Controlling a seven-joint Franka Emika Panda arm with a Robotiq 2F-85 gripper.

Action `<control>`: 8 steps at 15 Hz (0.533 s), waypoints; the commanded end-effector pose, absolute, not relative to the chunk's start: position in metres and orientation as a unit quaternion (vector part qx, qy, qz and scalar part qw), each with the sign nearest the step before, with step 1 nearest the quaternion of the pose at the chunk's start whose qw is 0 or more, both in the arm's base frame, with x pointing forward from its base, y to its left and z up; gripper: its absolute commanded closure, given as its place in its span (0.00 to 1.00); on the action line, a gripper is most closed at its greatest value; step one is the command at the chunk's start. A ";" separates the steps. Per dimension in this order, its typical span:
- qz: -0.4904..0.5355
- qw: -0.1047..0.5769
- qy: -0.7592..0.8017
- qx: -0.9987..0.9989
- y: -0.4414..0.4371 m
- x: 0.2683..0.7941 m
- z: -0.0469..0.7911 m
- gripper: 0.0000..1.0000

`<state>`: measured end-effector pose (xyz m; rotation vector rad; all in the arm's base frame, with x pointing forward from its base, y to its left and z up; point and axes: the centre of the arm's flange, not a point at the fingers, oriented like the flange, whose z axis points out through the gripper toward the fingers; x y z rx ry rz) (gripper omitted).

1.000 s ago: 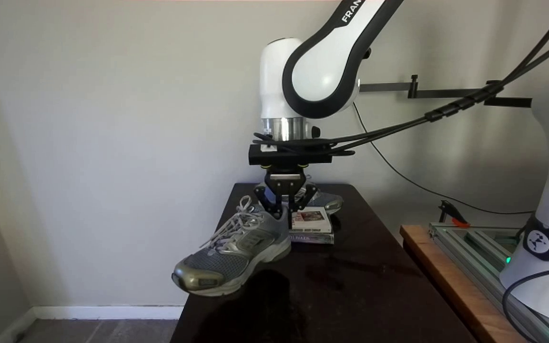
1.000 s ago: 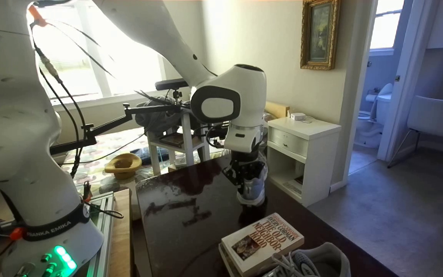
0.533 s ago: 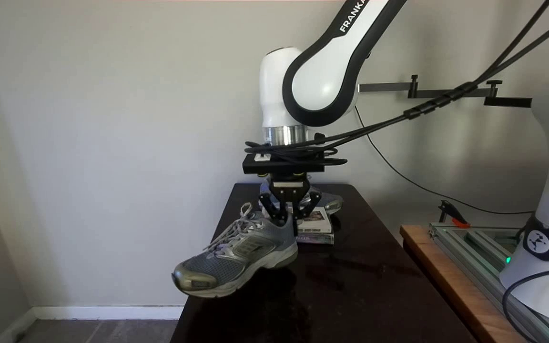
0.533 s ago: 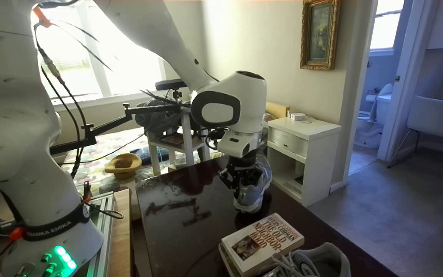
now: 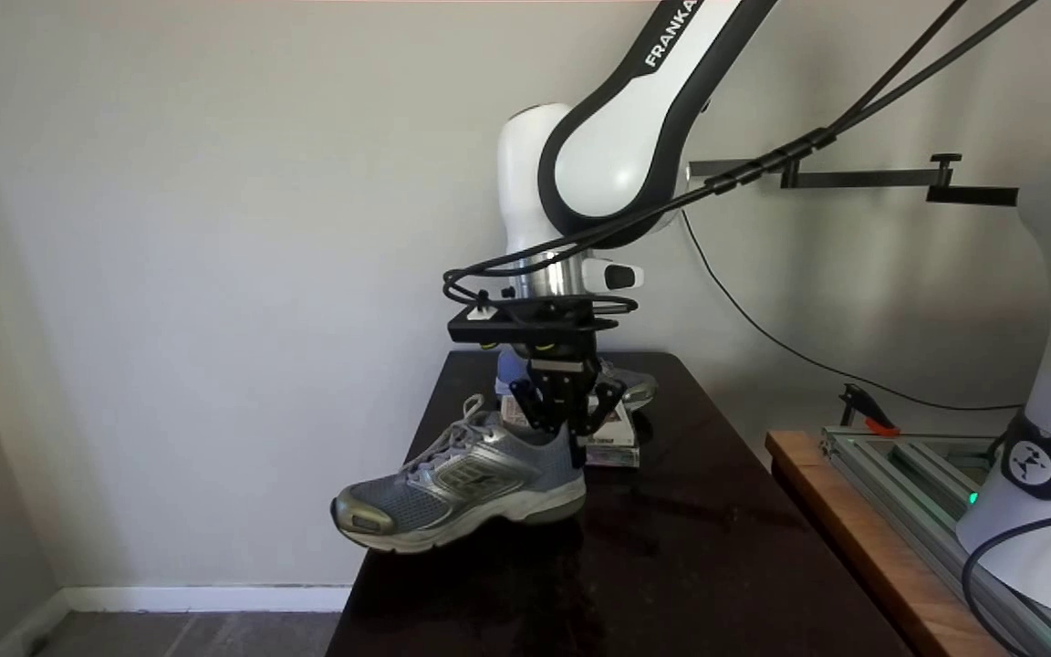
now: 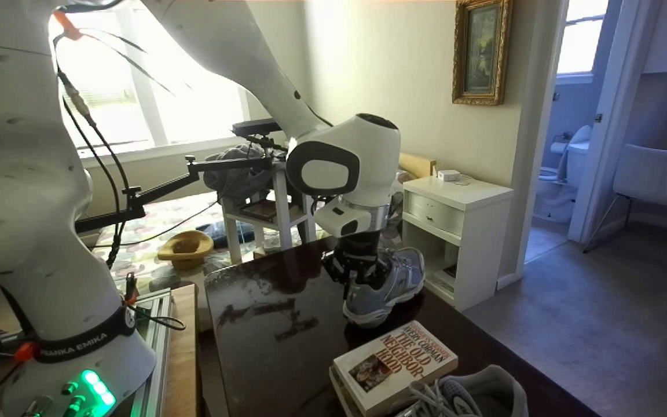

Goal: Turn the blue shoe in the opposite direction

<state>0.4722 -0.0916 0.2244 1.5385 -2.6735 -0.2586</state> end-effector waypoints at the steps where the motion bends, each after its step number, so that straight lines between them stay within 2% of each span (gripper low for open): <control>1: -0.096 0.010 -0.892 0.441 -0.080 0.460 0.232 0.97; 8: -0.091 -0.027 -0.933 0.347 -0.083 0.447 0.230 0.97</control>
